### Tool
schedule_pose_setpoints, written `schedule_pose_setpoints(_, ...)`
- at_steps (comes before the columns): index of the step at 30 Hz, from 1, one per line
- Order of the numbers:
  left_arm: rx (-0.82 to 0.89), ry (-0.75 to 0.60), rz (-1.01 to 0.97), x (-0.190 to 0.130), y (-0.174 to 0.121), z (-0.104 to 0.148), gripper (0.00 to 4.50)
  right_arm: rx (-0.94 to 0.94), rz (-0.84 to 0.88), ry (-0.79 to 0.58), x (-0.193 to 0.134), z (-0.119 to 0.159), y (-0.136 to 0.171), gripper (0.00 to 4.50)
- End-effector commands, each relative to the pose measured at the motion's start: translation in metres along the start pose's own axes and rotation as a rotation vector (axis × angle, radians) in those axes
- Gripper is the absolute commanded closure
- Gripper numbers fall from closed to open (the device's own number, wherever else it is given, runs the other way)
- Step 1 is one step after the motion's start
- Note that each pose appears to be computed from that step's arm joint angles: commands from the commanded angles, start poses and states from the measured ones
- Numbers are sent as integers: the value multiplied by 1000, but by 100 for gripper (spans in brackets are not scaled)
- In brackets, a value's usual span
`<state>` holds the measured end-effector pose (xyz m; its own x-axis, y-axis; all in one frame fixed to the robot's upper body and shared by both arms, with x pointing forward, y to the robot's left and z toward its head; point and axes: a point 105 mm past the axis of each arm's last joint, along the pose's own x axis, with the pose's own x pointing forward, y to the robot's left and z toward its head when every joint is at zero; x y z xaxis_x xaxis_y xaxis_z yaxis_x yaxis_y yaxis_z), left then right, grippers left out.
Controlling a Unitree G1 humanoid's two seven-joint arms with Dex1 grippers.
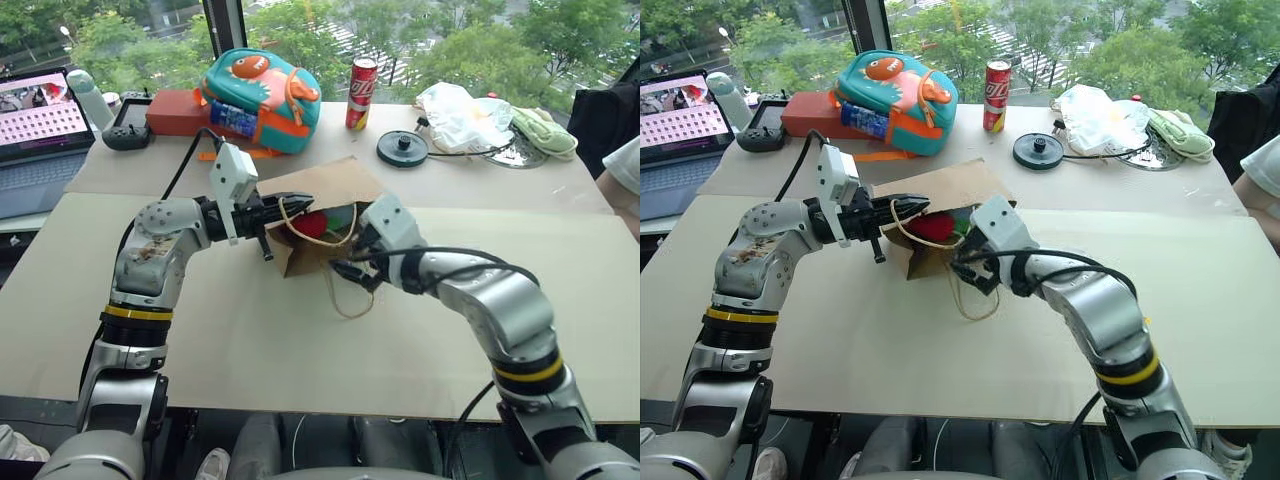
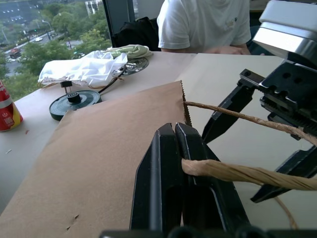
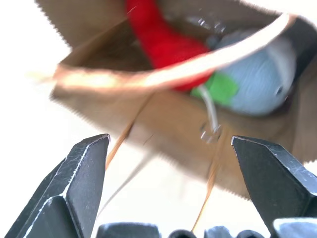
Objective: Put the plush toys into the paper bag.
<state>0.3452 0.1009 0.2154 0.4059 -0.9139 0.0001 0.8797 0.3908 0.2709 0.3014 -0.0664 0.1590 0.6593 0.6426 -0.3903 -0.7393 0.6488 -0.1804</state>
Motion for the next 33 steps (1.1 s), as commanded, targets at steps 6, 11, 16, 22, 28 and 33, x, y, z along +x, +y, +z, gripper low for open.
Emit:
schedule_pose_setpoints(6,43,-32,1,0,3,12,450,83,13,34,10,-18,25,13)
schedule_pose_setpoints(11,47,-33,3,0,4,13,450,118,-13,74,22,-33,31,13)
schedule_pose_setpoints(16,49,-32,1,0,4,13,450,118,-33,110,29,-45,32,13)
schedule_pose_setpoints(22,50,-33,0,0,4,13,450,128,-20,108,32,-50,35,111)
schedule_pose_setpoints(28,49,-32,0,0,4,13,450,135,-15,100,33,-49,37,311)
schedule_pose_setpoints(33,49,-33,-1,1,3,13,450,136,-17,94,33,-47,35,448)
